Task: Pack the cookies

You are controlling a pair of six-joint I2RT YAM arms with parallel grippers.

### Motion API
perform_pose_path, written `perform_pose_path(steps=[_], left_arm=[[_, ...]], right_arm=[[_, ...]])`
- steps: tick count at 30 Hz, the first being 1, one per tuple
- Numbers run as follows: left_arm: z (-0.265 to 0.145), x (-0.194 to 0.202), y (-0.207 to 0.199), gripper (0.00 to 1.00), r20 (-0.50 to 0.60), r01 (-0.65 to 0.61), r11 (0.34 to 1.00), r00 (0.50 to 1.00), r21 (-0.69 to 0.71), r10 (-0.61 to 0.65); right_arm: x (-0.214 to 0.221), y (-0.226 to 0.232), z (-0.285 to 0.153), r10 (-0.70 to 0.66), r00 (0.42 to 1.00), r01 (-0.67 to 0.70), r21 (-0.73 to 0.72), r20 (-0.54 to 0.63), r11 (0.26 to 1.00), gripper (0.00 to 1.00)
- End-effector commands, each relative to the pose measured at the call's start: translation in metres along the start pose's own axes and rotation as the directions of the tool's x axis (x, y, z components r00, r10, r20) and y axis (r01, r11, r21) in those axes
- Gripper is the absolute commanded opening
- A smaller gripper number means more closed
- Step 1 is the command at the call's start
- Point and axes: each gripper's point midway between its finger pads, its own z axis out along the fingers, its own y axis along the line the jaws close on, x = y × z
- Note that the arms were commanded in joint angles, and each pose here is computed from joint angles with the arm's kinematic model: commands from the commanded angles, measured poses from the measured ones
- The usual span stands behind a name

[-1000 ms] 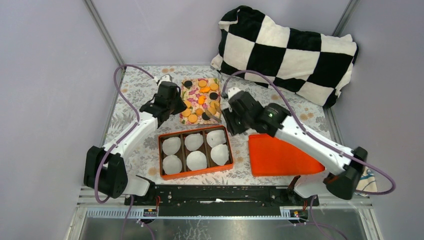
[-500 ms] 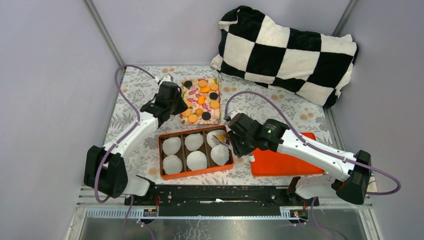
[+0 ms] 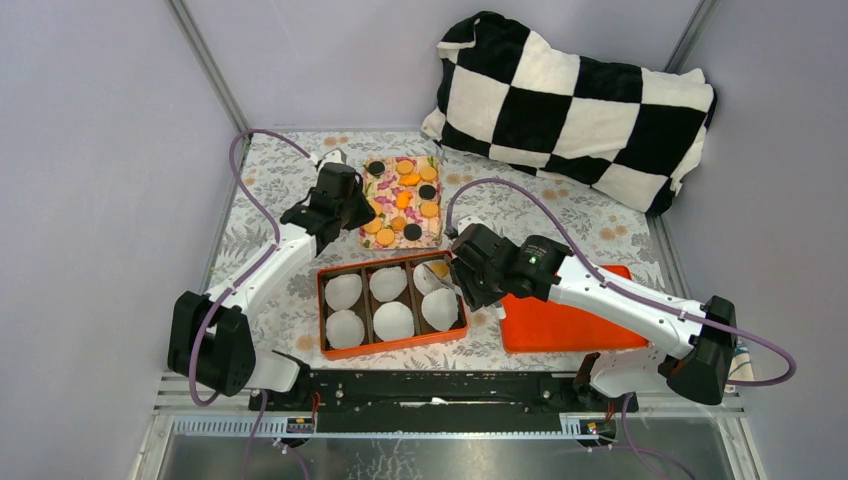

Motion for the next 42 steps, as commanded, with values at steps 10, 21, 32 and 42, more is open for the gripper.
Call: perform_pose_path(steps=[10, 21, 32, 42], left_arm=[[-0.009, -0.016, -0.021, 0.21, 0.046, -0.019, 0.997, 0.999, 0.081, 0.016], [-0.012, -0.021, -0.024, 0.21, 0.061, -0.013, 0.996, 0.998, 0.088, 0.007], [-0.020, -0.026, -0.010, 0.22, 0.092, -0.027, 0.999, 0.995, 0.023, 0.025], [-0.013, -0.022, -0.008, 0.22, 0.080, -0.027, 0.999, 0.996, 0.022, 0.025]], right_arm=[[-0.037, 0.007, -0.017, 0.025, 0.990, -0.023, -0.019, 0.136, 1.000, 0.36], [-0.108, 0.011, -0.039, -0.011, 0.940, 0.004, 0.022, 0.342, 1.000, 0.37], [-0.144, 0.004, 0.042, -0.097, 0.959, 0.051, 0.178, 0.265, 0.983, 0.35], [-0.132, -0.055, 0.072, -0.004, 0.980, -0.040, 0.215, 0.201, 0.976, 0.36]])
